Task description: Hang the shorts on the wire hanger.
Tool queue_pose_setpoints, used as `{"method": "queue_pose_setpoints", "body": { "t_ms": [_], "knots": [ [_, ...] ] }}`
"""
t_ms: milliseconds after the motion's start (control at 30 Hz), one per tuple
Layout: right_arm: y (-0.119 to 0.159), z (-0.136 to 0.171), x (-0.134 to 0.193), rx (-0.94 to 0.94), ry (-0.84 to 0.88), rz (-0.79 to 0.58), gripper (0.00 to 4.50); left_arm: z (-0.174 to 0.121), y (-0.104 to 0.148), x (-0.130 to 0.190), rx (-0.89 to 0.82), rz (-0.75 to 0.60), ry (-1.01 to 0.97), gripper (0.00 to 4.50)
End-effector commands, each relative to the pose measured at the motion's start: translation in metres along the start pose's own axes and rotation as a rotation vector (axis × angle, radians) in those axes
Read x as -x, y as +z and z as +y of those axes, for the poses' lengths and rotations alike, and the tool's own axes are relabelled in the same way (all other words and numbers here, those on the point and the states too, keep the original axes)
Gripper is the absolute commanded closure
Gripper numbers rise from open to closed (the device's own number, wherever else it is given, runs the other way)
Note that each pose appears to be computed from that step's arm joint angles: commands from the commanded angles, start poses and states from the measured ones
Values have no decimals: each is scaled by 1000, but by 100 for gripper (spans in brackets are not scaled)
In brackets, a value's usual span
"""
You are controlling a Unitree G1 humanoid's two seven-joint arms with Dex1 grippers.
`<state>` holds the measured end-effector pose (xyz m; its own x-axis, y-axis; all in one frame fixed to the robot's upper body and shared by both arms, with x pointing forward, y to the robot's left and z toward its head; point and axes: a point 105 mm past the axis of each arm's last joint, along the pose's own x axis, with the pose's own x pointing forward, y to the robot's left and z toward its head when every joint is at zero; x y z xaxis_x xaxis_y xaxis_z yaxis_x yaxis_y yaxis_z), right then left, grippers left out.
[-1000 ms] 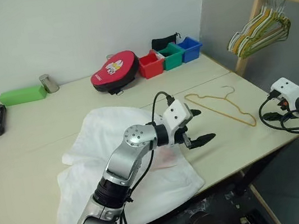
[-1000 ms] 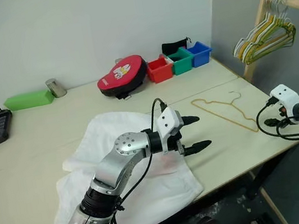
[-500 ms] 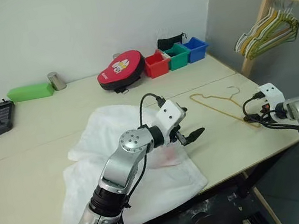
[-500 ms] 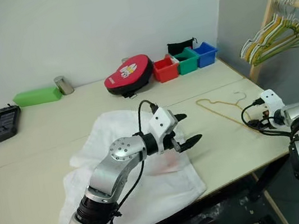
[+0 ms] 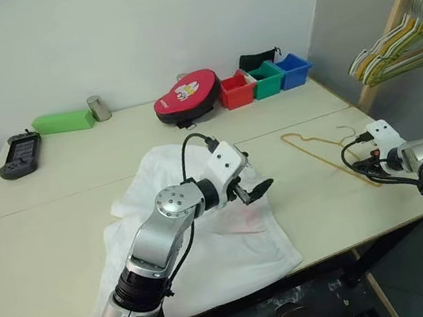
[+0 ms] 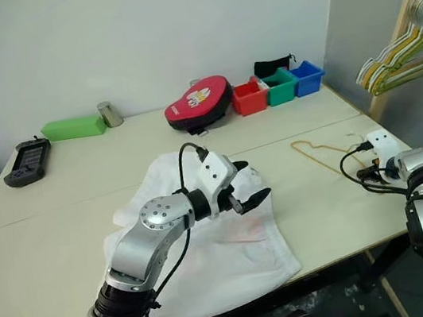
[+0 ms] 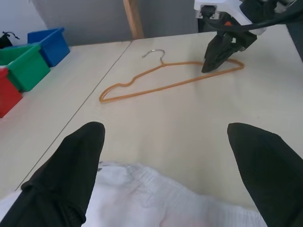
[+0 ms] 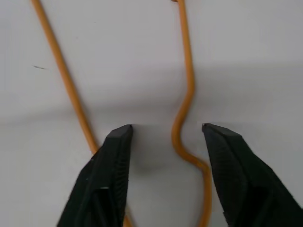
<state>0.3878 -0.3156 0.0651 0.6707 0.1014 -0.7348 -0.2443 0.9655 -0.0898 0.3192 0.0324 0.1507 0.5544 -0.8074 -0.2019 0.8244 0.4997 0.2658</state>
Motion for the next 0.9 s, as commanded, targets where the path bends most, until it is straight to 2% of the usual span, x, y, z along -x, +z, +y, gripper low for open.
{"method": "queue_pose_setpoints", "body": {
  "t_ms": [33, 200, 233, 500, 567, 633, 733, 900],
  "knots": [
    [-5, 5, 0, 1, 45, 32, 319, 10, 10, 8, -29, -32, 24, 5],
    [-10, 4, 3, 13, 75, 57, 438, 14, 6, 12, -33, -15, 24, 5],
    [-11, 3, 4, 14, 76, 60, 448, 15, 4, 13, -33, -10, 28, 5],
    [2, 1, 7, 145, 63, 20, 448, 20, 5, 11, -41, -11, 39, 5],
    [24, -6, 11, 300, -14, -45, 448, 34, 9, 15, -58, -20, 77, 5],
    [77, -10, 28, 448, -159, -232, 448, 73, 18, 27, -61, -36, 171, 5],
    [124, -1, 48, 587, -275, -421, 448, 113, 30, 44, -32, -71, 250, 5],
    [154, 50, 57, 790, -248, -623, 448, 137, 44, 62, -13, -109, 238, 5]
  ]
}}
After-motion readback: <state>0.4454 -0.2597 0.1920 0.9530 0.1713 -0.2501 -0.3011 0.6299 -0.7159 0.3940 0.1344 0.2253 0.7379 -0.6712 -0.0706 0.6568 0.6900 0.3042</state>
